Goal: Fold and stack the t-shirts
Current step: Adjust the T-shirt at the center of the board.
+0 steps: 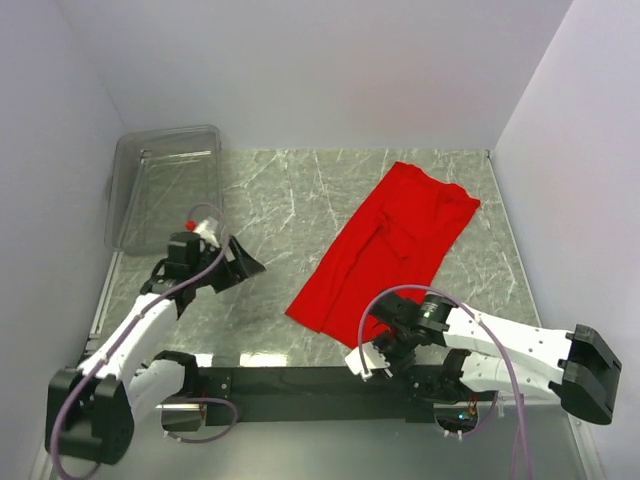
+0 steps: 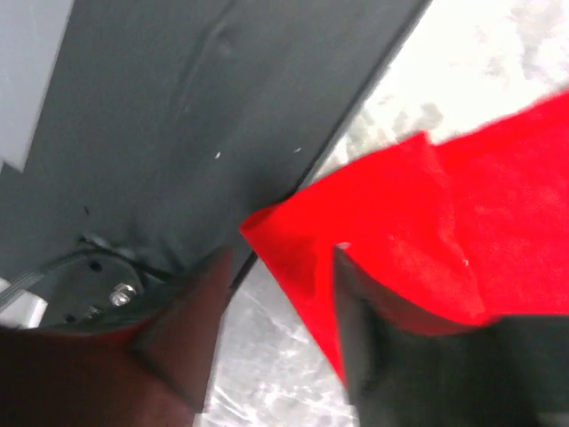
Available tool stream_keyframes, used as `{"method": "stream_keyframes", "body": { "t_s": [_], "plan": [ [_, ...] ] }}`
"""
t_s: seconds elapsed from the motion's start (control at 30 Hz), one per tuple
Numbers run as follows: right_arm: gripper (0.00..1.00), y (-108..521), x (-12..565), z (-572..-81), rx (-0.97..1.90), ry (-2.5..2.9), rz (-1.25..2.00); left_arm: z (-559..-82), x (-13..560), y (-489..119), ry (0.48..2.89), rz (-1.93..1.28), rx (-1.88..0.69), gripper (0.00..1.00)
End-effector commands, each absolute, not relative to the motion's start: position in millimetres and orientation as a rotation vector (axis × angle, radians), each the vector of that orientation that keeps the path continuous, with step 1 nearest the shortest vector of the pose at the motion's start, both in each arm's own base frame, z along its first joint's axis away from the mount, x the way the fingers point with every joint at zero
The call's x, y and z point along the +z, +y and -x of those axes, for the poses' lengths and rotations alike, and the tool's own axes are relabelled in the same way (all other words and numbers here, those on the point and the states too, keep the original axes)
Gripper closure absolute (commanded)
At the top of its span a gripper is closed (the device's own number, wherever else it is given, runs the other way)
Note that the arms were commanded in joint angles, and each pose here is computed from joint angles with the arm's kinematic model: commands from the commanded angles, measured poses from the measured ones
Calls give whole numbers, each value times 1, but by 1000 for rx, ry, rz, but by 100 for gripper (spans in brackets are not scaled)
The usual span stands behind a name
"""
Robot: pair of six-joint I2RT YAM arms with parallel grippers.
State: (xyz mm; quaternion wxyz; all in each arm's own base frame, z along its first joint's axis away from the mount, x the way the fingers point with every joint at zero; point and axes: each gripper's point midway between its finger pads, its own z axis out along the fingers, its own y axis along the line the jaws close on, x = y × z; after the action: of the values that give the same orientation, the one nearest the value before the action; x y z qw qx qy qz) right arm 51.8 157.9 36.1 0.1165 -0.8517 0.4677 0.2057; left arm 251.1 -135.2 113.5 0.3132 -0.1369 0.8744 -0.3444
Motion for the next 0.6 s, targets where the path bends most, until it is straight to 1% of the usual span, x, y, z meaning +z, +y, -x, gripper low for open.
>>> {"method": "stream_keyframes", "body": {
  "t_s": [0.0,0.03,0.07,0.13,0.27,0.3,0.37,0.4,0.53,0.57],
  "plan": [
    [40,171,62,-66,597,1377,2344,-248,112,-167,2370,268,-955,16],
    [35,185,85,-75,619,1367,2244,-250,111,-170,2387,256,-937,17],
    [33,188,97,-90,608,1404,2155,-248,99,-173,2439,261,-912,17],
    [32,198,124,-108,610,1417,2041,-247,95,-183,2466,219,-915,20],
    [32,192,165,-179,514,1546,1681,-245,71,-200,2586,93,-859,24],
    [32,176,176,-206,465,1619,1545,-240,67,-205,2618,54,-855,26],
    [33,168,186,-233,485,1694,1380,-240,60,-210,2657,-1,-839,28],
    [33,149,190,-253,448,1753,1263,-237,57,-215,2677,-34,-840,31],
    [34,111,208,-294,439,1855,923,-233,44,-226,2738,-119,-830,36],
    [34,103,213,-301,420,1846,884,-229,44,-231,2745,-143,-851,37]
  ]
}}
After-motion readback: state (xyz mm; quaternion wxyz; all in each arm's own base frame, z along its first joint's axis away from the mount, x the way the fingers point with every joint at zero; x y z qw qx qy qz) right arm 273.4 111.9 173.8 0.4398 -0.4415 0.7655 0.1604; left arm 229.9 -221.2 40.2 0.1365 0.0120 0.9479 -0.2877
